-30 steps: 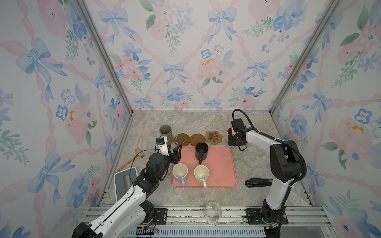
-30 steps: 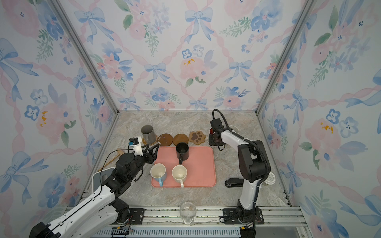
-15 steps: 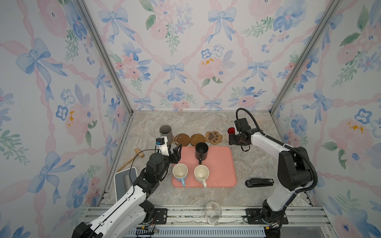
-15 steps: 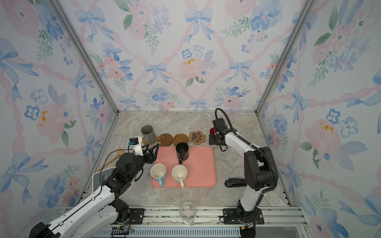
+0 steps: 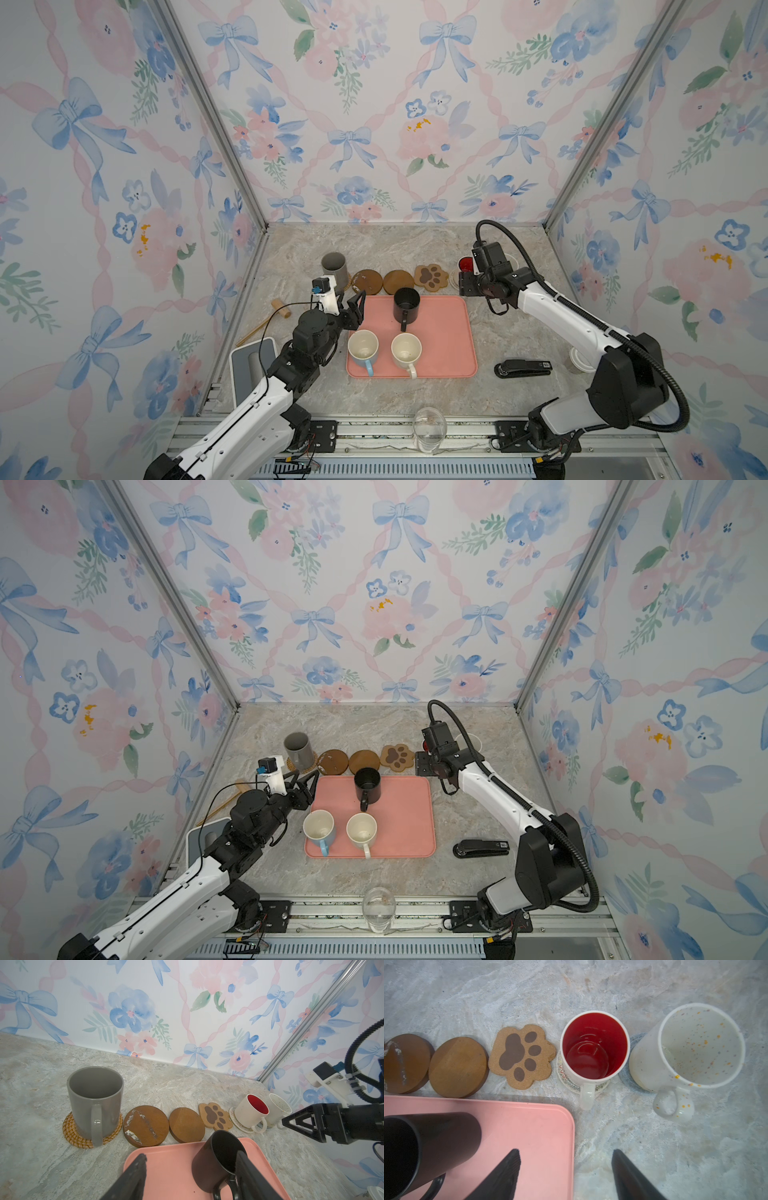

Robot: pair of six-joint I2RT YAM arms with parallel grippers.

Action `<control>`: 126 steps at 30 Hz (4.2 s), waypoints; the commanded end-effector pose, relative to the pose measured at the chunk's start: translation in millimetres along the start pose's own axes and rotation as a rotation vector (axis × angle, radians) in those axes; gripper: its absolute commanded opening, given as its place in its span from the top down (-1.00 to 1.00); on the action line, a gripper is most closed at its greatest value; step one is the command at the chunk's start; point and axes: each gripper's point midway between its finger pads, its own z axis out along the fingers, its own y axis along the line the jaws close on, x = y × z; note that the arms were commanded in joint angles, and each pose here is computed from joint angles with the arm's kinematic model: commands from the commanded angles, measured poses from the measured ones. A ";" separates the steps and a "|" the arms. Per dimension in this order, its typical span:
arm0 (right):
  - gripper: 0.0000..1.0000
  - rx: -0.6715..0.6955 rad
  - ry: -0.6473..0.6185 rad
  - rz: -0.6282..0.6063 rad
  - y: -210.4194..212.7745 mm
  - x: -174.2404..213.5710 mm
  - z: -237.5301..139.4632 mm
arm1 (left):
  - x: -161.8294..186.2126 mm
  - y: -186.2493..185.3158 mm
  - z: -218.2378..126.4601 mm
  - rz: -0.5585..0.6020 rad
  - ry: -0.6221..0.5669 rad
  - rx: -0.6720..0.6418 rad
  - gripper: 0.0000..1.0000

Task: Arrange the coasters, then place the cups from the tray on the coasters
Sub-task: 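Raise right gripper over the black mug while left gripper moves toward blue-handled mug, then lower right gripper around black mug while left gripper descends over blue-handled white mug, then lower left gripper around the blue-handled white mug and close on it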

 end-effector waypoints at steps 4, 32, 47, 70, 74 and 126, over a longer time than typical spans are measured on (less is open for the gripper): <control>-0.48 0.035 -0.011 -0.009 10.9 13.8 -14.8 | 2.2 -0.5 -4.6 -0.004 0.019 0.000 -0.27; -0.59 -0.115 -0.262 0.090 98.5 -17.2 -32.5 | 13.5 -26.3 -78.0 -0.101 0.295 0.077 -0.04; -0.61 -0.114 -0.254 0.085 97.8 -10.5 -27.2 | 84.2 -32.5 -96.4 -0.101 0.600 0.062 0.10; -0.64 -0.204 -0.156 0.079 125.4 -0.6 17.1 | 135.6 -31.1 -110.3 -0.051 0.810 -0.112 0.17; -0.64 -0.226 -0.139 0.075 133.0 -0.6 23.9 | 137.5 -28.1 -110.8 -0.069 0.805 -0.130 0.17; -0.66 -0.165 -0.166 0.098 97.7 1.7 7.6 | 173.3 -9.9 -106.5 -0.064 0.851 -0.340 0.15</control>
